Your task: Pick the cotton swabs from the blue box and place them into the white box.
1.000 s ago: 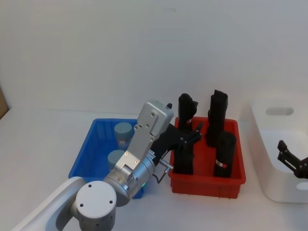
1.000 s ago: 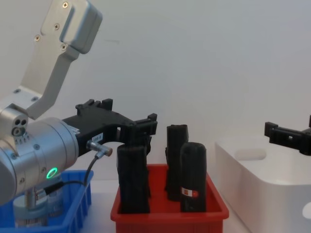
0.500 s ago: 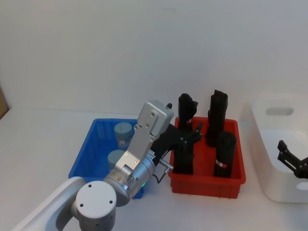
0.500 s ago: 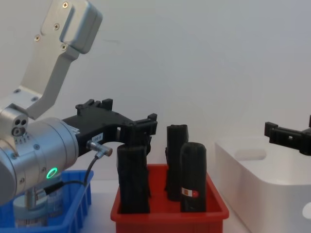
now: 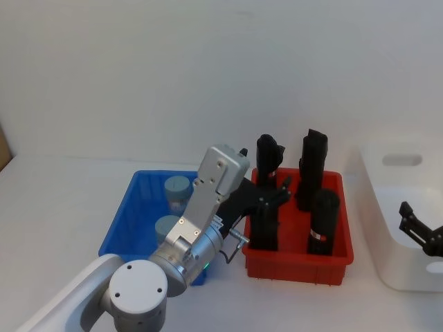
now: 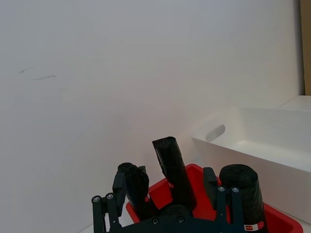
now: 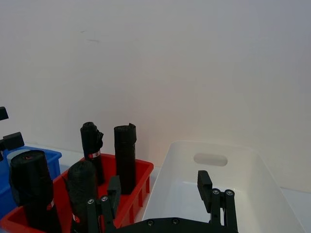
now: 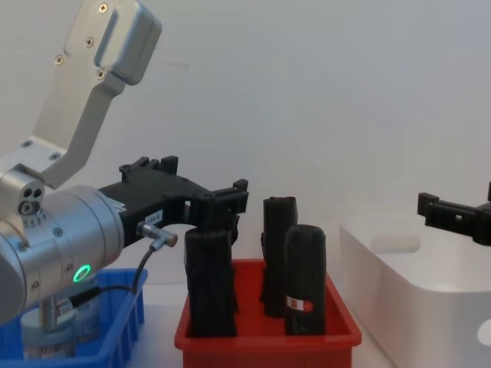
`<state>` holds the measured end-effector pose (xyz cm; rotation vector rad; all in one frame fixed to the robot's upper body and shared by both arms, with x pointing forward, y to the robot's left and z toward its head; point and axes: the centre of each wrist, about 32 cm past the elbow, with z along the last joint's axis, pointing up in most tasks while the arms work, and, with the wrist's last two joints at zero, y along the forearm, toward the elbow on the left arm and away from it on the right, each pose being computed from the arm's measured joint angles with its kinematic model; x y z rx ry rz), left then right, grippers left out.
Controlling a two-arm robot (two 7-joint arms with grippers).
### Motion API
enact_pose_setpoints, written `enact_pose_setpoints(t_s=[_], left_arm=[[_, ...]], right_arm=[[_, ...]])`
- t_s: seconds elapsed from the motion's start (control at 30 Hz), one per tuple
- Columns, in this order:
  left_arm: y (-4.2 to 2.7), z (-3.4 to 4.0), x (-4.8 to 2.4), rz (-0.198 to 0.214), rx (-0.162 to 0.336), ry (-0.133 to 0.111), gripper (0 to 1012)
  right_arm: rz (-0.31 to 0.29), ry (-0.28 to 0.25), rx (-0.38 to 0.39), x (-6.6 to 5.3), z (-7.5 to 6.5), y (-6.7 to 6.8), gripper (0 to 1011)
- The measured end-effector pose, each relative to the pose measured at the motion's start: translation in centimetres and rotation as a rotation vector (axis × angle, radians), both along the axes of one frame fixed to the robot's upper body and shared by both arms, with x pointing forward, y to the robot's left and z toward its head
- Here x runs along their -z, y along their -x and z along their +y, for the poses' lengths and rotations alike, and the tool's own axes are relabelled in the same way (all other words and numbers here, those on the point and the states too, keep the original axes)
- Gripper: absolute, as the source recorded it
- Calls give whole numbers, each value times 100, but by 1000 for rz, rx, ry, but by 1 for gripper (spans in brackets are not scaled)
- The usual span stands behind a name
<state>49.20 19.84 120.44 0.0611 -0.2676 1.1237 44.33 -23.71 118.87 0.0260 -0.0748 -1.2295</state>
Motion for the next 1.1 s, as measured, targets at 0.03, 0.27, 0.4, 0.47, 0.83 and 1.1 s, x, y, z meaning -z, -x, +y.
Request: enact_pose_setpoints(t_s=[0.03, 0.27, 0.4, 0.47, 0.83, 1.1], left_arm=[[0, 0, 0, 0, 0, 0, 1002], [0, 0, 0, 0, 0, 0, 1002], [0, 0, 0, 0, 0, 0, 1002], [0, 0, 0, 0, 0, 0, 1002], [0, 0, 0, 0, 0, 0, 1002], [0, 0, 0, 0, 0, 0, 1002]], right_arm=[[0, 0, 0, 0, 0, 0, 1002], [0, 0, 0, 0, 0, 0, 1002], [0, 0, 0, 0, 0, 0, 1002], [0, 0, 0, 0, 0, 0, 1001], [3, 2, -12, -20, 4, -11, 1001], [29, 35, -71, -127, -16, -36, 1001]])
